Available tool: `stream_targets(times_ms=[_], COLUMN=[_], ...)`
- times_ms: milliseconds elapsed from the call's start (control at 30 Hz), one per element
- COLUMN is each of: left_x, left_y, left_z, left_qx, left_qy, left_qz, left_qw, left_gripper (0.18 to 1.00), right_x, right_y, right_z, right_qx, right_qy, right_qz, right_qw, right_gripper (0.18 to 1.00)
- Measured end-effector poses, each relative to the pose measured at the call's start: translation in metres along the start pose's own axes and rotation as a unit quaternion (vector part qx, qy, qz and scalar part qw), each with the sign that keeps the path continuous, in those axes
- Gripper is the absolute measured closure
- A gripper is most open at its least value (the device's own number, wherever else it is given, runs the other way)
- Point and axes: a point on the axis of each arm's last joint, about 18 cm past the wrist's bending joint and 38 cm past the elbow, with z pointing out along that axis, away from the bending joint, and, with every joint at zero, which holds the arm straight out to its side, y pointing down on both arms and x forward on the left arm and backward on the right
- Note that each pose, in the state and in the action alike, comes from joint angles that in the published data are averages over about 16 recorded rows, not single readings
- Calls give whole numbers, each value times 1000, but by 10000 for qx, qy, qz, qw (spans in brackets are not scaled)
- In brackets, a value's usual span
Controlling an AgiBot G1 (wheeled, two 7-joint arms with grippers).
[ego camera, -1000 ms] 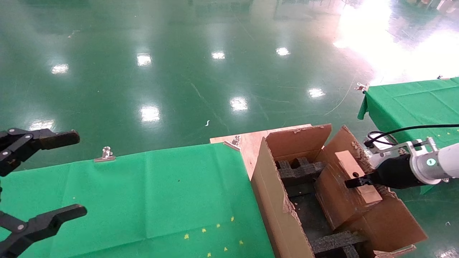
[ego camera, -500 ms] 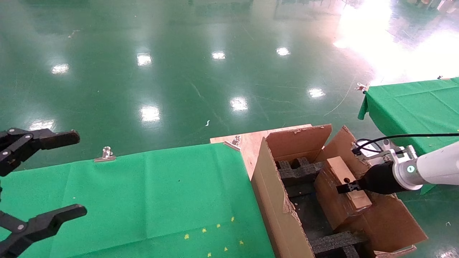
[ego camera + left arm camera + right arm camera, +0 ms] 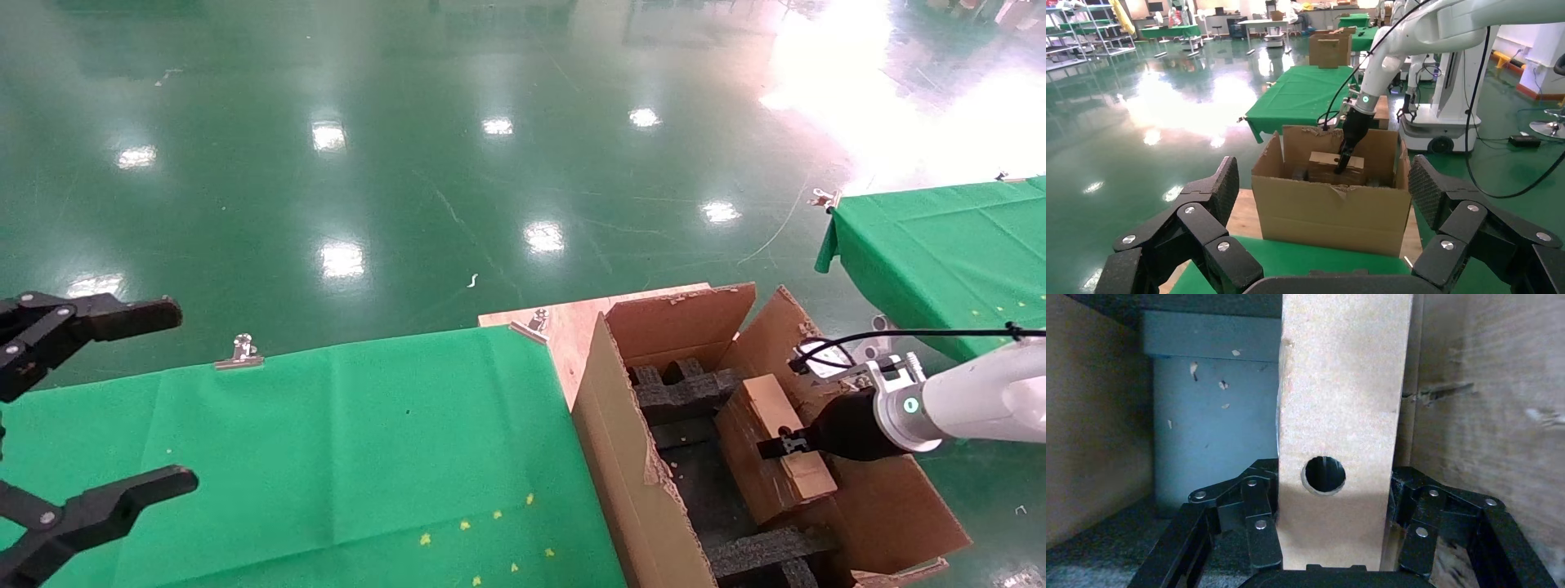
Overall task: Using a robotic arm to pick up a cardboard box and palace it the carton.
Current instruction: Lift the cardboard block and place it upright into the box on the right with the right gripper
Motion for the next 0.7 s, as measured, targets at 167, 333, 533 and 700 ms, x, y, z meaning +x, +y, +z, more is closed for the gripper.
stream_targets(times_ms=[167, 333, 533, 700], left_x=[0, 0, 0, 0], left_y=[0, 0, 0, 0], left_z=[0, 0, 0, 0], left_qx=[0, 0, 0, 0], left_qy=[0, -1, -2, -3], left_qz=[0, -1, -1, -1], left_qw=[10000, 10000, 10000, 10000], left_gripper=[183, 183, 183, 183], right_x=[-2, -3, -5, -6], right_y=[3, 5, 6, 7], right_z=[6, 11, 13, 14], right_qx=[-24, -51, -82, -95], right_qy=[32, 34, 13, -1], right_qz=[12, 25, 32, 41], right_qw=[10000, 10000, 10000, 9999], right_gripper=[875, 879, 879, 867])
